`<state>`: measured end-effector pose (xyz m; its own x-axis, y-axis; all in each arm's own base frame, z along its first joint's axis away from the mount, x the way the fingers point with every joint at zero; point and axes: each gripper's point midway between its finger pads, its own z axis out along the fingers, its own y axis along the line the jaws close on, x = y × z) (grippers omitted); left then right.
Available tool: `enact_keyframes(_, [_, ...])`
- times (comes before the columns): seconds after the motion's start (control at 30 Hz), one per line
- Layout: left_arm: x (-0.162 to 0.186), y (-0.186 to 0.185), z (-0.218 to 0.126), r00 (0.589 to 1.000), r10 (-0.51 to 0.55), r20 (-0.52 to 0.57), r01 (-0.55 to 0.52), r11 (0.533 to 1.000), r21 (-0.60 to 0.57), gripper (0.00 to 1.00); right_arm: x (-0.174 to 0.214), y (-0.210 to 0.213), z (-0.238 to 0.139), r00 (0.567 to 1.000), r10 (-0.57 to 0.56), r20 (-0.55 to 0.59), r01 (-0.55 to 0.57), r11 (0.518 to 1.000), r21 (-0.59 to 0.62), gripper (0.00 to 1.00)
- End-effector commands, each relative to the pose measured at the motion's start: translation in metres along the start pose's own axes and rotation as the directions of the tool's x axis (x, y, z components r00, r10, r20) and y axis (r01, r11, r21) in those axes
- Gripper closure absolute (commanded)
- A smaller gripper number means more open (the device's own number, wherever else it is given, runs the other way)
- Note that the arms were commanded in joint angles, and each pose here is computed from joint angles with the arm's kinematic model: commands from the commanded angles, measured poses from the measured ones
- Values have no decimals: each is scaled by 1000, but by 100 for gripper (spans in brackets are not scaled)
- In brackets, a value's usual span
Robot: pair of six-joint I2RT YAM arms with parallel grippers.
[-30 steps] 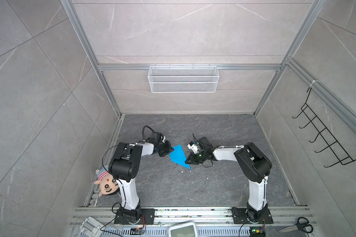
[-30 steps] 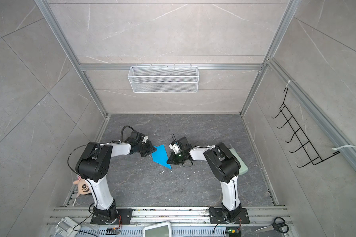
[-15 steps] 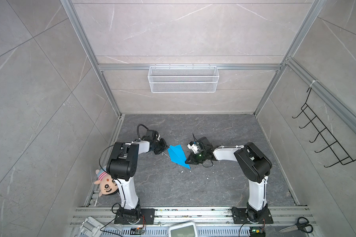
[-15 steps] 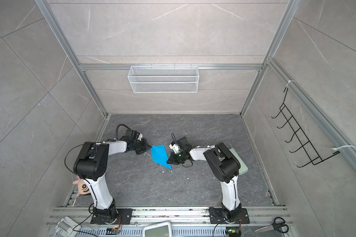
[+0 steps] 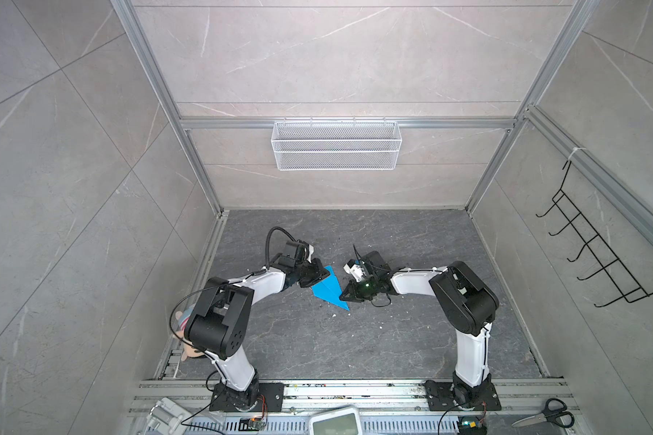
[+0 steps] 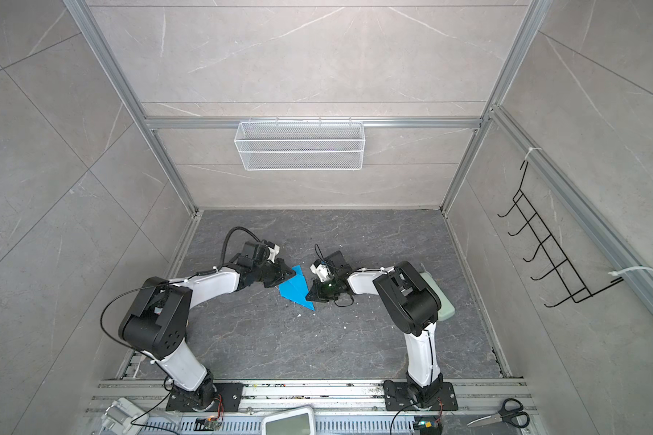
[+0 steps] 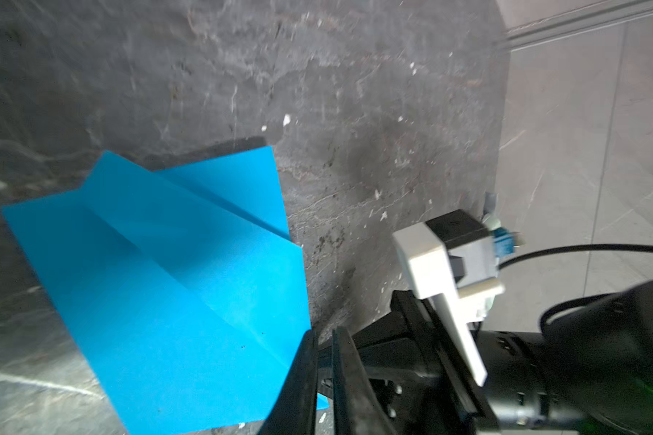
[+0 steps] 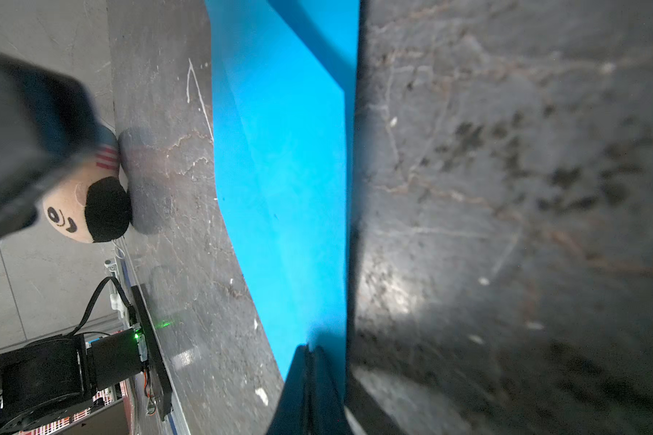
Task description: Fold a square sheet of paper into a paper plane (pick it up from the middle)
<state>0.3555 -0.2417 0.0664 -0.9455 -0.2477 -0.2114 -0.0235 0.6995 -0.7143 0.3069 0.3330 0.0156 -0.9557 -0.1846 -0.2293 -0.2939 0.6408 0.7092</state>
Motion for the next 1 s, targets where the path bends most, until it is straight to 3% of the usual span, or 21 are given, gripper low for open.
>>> enact_keyframes(0.0, [-4, 4, 10, 1000, -20, -5, 20, 1000, 9, 87, 34, -44, 10, 992, 98, -82, -85, 985, 153, 94])
enact_keyframes(0.37, [1, 31, 24, 997, -79, -12, 78, 995, -63, 91, 36, -36, 11, 990, 94, -108, -81, 990, 113, 94])
enact_keyframes(0.57, [9, 56, 27, 991, -134, -17, 129, 977, -167, 96, 39, -33, 7, 990, 87, -113, -76, 992, 103, 94])
enact_keyframes(0.77, [19, 79, 26, 984, -176, -13, 167, 951, -260, 100, 56, -31, -2, 986, 87, -142, -73, 992, 102, 94])
enact_keyframes(0.97, [21, 82, 26, 983, -181, -13, 171, 949, -266, 100, 81, -39, -14, 980, 123, -158, -101, 985, 139, 94])
